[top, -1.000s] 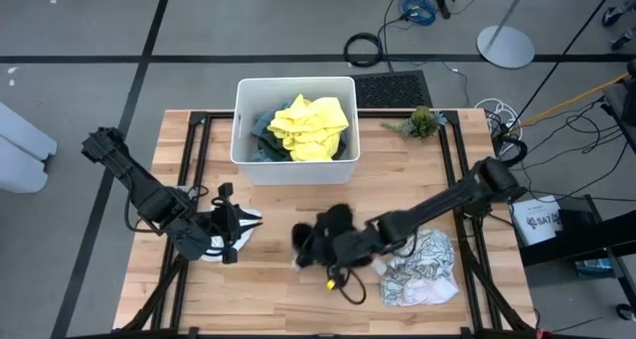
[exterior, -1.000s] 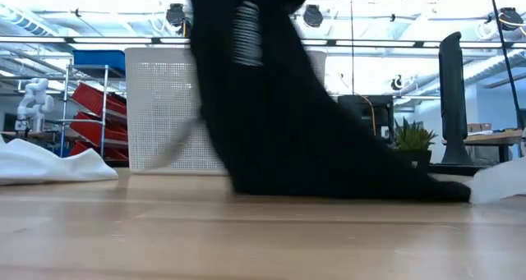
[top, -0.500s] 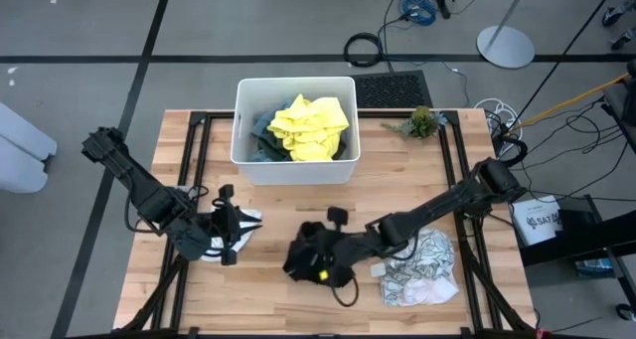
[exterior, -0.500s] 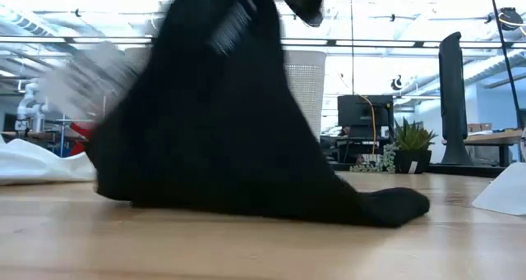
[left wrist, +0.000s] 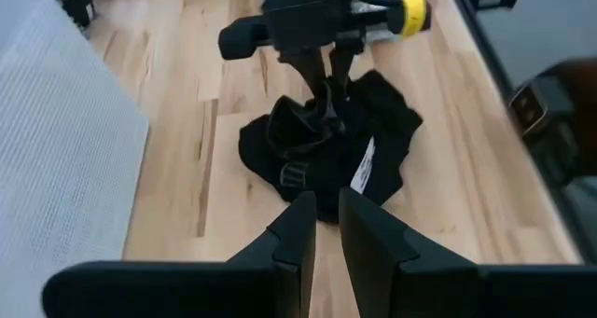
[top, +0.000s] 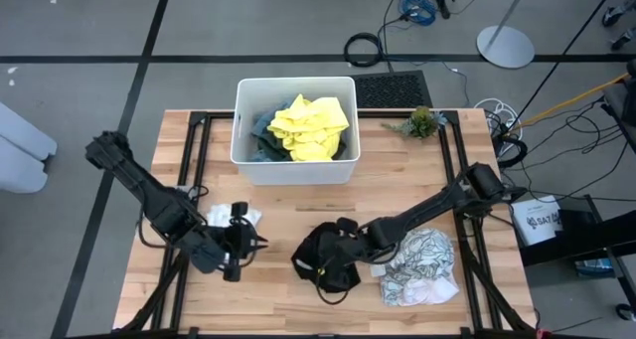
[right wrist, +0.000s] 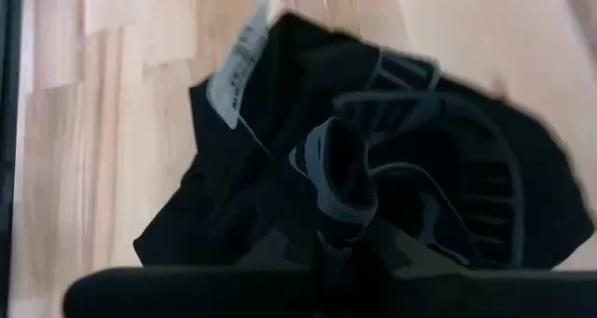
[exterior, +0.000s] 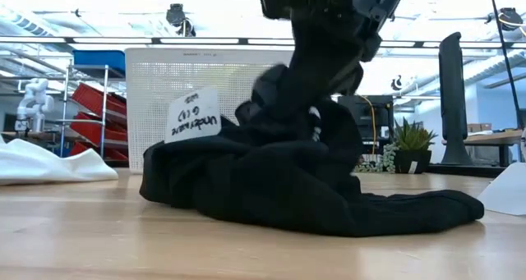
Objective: Fold laundry
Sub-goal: Fold the black underwear
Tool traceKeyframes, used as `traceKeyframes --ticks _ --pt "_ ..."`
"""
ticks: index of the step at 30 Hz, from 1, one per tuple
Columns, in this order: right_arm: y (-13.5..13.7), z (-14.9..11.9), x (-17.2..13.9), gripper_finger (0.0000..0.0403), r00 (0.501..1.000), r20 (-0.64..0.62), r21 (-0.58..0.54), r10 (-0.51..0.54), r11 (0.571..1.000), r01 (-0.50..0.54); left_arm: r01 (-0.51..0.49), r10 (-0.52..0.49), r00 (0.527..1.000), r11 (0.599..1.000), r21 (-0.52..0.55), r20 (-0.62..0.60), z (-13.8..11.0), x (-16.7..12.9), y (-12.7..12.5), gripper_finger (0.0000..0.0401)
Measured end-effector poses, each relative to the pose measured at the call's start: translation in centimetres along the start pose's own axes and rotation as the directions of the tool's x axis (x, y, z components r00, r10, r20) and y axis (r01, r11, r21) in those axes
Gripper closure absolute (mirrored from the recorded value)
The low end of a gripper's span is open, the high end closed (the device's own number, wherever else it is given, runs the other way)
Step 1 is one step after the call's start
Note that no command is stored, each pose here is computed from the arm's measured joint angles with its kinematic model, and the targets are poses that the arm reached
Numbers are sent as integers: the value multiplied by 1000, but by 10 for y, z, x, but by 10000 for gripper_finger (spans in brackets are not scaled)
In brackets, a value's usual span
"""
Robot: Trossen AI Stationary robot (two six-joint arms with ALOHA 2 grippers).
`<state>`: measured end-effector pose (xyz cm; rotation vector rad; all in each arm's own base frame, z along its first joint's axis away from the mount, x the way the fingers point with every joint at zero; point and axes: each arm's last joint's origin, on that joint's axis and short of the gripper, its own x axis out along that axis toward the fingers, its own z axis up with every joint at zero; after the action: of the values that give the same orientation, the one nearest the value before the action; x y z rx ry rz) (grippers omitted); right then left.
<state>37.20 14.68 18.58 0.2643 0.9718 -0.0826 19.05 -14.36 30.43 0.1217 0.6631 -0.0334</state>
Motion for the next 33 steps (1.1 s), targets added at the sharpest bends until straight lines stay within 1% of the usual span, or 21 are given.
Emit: traceKeyframes --ticks 4,8,11,16,23,28,30,33 --pt "-7 2 1 345 1000 -24 69 -6 998 8 -10 10 1000 1000 23 -20 -1 7 -3 340" --pt "-13 6 -5 308 999 -27 83 -17 996 20 -18 18 1000 1000 15 -26 -1 9 -2 340" --pt "-17 10 -16 291 1000 -22 93 -21 995 23 3 -3 1000 1000 0 -20 1 10 -2 340" --pt "-17 16 -39 286 1000 11 122 -1 993 0 33 -33 999 999 -15 -12 3 11 -2 340" --pt "-12 8 -66 285 999 -26 169 17 986 -13 33 -34 999 999 -15 -11 3 11 -2 340" --pt "-10 8 -77 283 998 39 198 -49 979 40 34 -34 999 999 -17 -9 3 11 -2 340" --pt "-10 8 -79 278 998 39 207 -52 977 43 34 -34 999 999 -17 -9 3 11 -2 340" --pt "-12 7 -79 262 996 40 207 -84 975 74 34 -34 999 999 -17 -9 3 11 -2 340"
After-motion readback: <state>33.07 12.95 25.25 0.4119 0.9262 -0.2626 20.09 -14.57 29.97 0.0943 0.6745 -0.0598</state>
